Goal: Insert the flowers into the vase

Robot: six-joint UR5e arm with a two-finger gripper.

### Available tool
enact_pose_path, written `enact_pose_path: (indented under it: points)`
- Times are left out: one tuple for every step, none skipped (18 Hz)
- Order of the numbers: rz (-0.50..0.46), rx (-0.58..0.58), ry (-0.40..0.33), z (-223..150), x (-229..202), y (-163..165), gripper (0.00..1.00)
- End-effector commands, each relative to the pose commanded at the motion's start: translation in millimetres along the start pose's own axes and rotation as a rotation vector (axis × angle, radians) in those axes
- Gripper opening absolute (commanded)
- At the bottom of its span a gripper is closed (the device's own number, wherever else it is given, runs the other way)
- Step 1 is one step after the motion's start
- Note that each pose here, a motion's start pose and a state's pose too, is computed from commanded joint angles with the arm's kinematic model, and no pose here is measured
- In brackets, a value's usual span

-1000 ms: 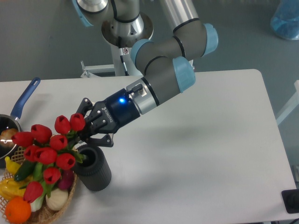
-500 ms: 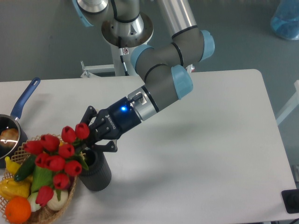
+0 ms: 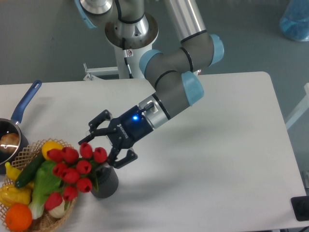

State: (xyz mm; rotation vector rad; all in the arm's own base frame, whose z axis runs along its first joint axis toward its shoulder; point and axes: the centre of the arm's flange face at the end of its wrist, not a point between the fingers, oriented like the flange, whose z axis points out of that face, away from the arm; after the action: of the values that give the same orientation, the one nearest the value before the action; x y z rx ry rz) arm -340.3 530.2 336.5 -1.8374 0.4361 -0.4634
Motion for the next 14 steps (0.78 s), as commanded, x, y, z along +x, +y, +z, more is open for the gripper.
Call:
enact_pose_path:
  points:
    - [-0.003, -0.014, -0.013, -6, 4, 1, 1.0]
    - [-0.007, -0.033, -0.027, -11, 9, 3, 1.0]
    - [-0.015, -0.058, -0.037, -14, 15, 3, 1.0]
    - [-0.016, -0.083, -0.048, -16, 22, 2, 1.0]
    - [-0.012, -0.124, -0.068, -21, 26, 2, 1.0]
    - [-0.006, -0.178, -0.097, -28, 27, 3, 1.0]
    - [0.005, -0.222, -0.121, -34, 26, 4, 1.0]
    - [0.018, -0.243, -0.143, -40, 25, -2, 1.0]
    - [0.038, -0.262, -0.177, -53, 23, -11, 1.0]
    - [0.059, -0.294, -0.225, -73, 19, -20, 1.0]
    - [0.065, -0.342, -0.284, -95, 10, -25, 1.0]
    - [0.062, -0.392, -0.34, -115, 0, -28, 1.0]
    - [0.07, -0.435, -0.4, -137, -11, -39, 1.0]
    - [0.056, -0.469, -0.453, -156, -18, -45, 1.0]
